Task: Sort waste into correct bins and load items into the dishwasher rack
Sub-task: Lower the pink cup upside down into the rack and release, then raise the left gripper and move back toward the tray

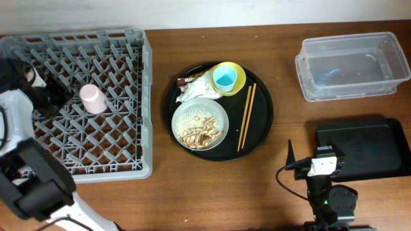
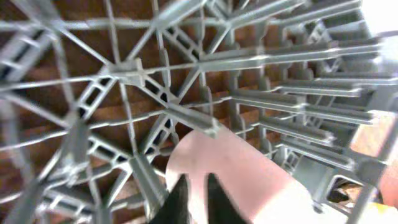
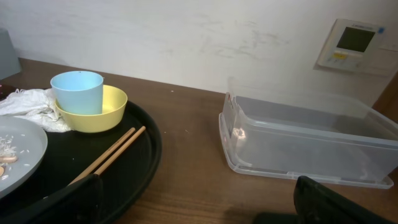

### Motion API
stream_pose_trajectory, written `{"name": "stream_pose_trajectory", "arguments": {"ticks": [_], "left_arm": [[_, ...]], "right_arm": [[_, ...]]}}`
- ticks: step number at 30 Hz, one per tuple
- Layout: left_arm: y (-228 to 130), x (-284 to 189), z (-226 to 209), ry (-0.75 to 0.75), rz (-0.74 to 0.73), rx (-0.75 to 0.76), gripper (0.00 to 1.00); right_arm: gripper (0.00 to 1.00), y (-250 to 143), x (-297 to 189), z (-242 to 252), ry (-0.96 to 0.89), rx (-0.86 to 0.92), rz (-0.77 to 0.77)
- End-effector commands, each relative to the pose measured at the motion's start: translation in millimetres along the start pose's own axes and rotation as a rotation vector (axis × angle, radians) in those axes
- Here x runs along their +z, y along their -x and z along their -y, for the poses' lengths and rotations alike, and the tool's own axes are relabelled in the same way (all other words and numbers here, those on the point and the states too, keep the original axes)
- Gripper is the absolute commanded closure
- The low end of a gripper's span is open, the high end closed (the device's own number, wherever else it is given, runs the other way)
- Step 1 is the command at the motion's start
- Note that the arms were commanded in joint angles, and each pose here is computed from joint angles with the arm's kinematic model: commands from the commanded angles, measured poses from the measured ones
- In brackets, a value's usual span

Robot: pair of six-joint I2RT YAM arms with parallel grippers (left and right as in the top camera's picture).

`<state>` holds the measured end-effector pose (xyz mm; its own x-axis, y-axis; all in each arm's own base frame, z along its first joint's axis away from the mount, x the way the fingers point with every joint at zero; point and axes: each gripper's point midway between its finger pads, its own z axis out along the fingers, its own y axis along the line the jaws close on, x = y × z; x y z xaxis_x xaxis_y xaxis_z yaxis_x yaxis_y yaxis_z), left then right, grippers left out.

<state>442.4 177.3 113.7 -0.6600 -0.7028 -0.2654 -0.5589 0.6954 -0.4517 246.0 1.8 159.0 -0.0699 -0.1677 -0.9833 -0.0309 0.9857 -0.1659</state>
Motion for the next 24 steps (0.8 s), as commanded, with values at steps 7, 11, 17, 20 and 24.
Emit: {"name": "stream_pose_trajectory", "arguments": {"ticks": [7, 11, 17, 20, 24], "left_arm": [[-8.8, -70.4, 80.3, -0.028, 0.134, 0.313, 0.9], [-18.5, -39.4, 78.9, 0.092, 0.1, 0.355, 0.92], [-22.6, 4.8, 47.6, 0.219, 0.033, 0.29, 0.98], [-25.0, 17.0, 39.1, 0.236, 0.006, 0.281, 0.99], [-25.7, 18.1, 40.3, 0.226, 0.002, 0.269, 0.99]], "right_arm": [[0.02, -3.8, 0.5, 0.2, -0.006, -0.006, -0.007], [0.02, -3.8, 0.5, 0.2, -0.006, -0.006, -0.007], [0.02, -3.8, 0.5, 0.2, -0.006, -0.006, -0.007], [0.02, -3.8, 0.5, 0.2, -0.006, -0.006, -0.007], [0.01, -3.8, 0.5, 0.2, -0.006, -0.006, -0.007]]}}
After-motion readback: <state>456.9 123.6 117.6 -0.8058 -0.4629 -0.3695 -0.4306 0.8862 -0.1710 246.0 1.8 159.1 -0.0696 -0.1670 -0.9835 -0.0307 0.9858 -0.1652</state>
